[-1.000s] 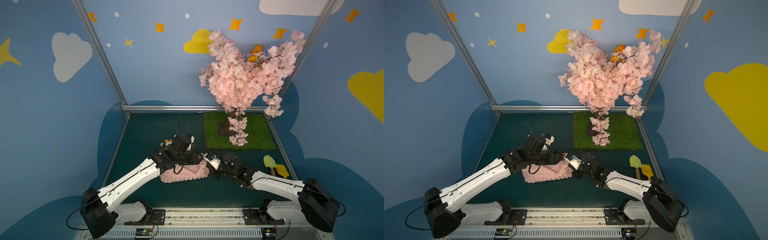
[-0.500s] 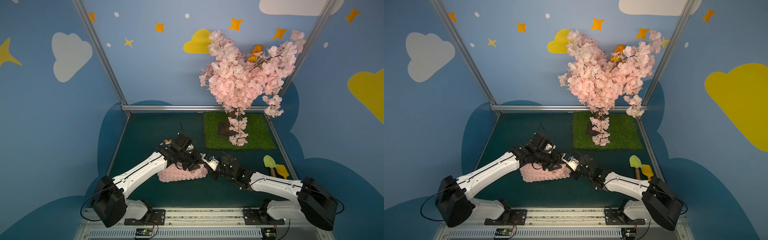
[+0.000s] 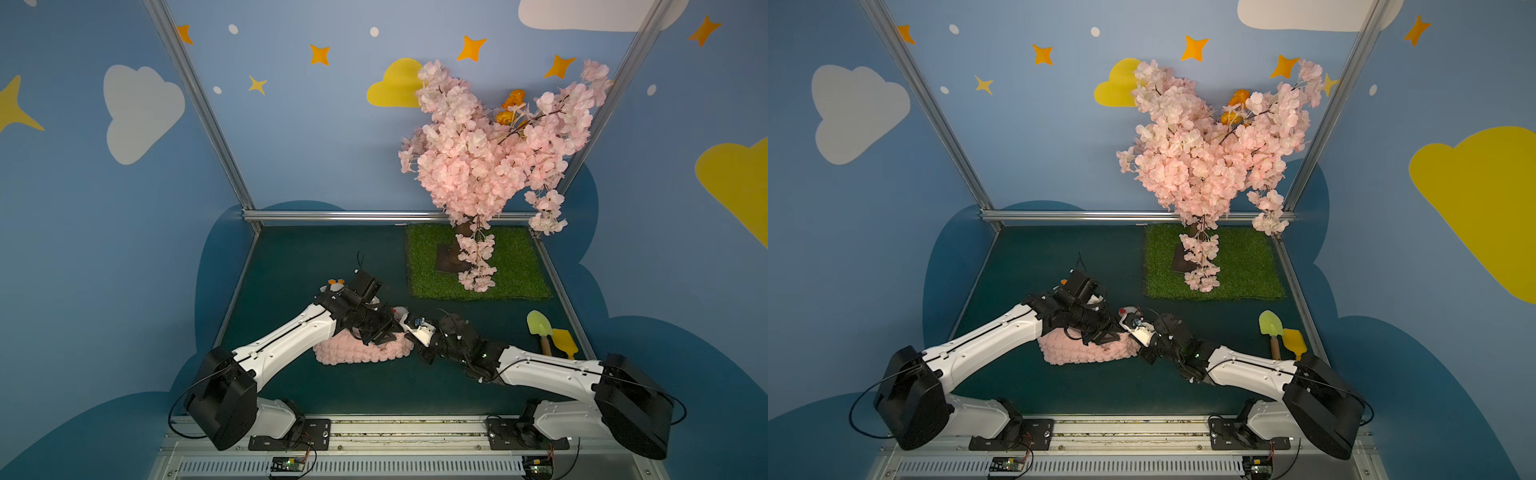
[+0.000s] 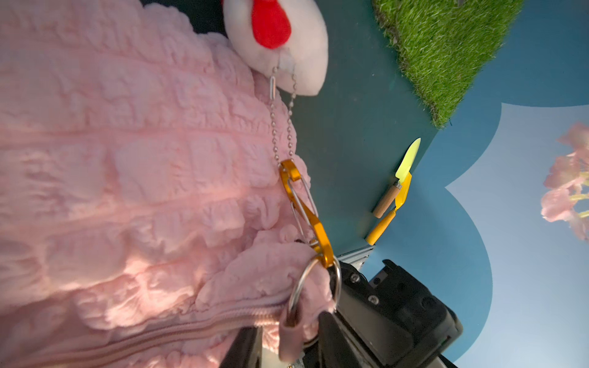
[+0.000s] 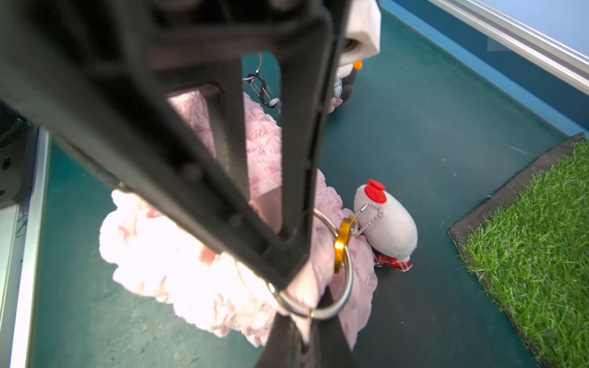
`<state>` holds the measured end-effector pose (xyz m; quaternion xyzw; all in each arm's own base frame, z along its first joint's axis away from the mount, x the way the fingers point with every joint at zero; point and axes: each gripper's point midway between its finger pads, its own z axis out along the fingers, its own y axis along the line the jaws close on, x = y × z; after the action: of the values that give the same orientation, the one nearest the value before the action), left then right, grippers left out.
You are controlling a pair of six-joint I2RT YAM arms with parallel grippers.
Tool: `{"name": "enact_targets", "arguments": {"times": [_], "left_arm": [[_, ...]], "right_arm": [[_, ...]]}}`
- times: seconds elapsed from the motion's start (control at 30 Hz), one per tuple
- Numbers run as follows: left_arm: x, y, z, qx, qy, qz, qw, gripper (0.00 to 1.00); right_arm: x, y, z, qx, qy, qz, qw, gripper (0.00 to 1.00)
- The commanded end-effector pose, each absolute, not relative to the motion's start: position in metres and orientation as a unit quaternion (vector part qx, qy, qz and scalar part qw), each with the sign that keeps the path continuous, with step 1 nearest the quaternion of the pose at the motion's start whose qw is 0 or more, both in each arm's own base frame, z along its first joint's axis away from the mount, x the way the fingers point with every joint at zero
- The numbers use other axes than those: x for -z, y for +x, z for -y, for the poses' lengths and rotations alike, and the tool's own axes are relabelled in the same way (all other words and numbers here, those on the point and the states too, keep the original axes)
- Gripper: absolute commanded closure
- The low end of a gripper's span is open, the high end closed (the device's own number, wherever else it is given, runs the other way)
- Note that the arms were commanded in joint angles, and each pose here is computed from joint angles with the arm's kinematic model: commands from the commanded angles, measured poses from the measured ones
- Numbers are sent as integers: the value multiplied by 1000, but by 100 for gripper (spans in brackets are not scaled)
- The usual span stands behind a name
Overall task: Remove the decoration from the bag
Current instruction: Adjust the bag at the center of the board.
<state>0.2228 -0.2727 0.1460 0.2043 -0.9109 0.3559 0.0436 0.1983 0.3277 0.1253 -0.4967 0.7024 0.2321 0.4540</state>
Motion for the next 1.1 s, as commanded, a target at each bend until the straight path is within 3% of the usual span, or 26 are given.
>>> {"name": "enact_targets", "arguments": {"times": [0.0,0.3,0.6,0.67,0.73,0.93,1.07], "left_arm": [[-130,225,261,-327,221,918,42,67],[-116,223,252,-323,227,917,56,82],[-108,218,258,-335,220,913,79,80],[-111,221,261,-341,214,912,77,93],[-112,221,262,-344,209,912,78,97],[-116,224,256,-350,205,912,67,97],[-135,236,249,-366,190,911,22,98]], "right_arm": [[-129,193,-334,-235,-506,-687,466,100],[-123,181,-339,-225,-528,-676,462,100],[-117,175,-340,-214,-544,-671,456,100],[-117,174,-342,-214,-546,-670,455,100],[-117,173,-343,-215,-546,-670,454,100],[-115,173,-341,-213,-545,-674,451,100],[-112,173,-341,-212,-545,-680,443,100]]}}
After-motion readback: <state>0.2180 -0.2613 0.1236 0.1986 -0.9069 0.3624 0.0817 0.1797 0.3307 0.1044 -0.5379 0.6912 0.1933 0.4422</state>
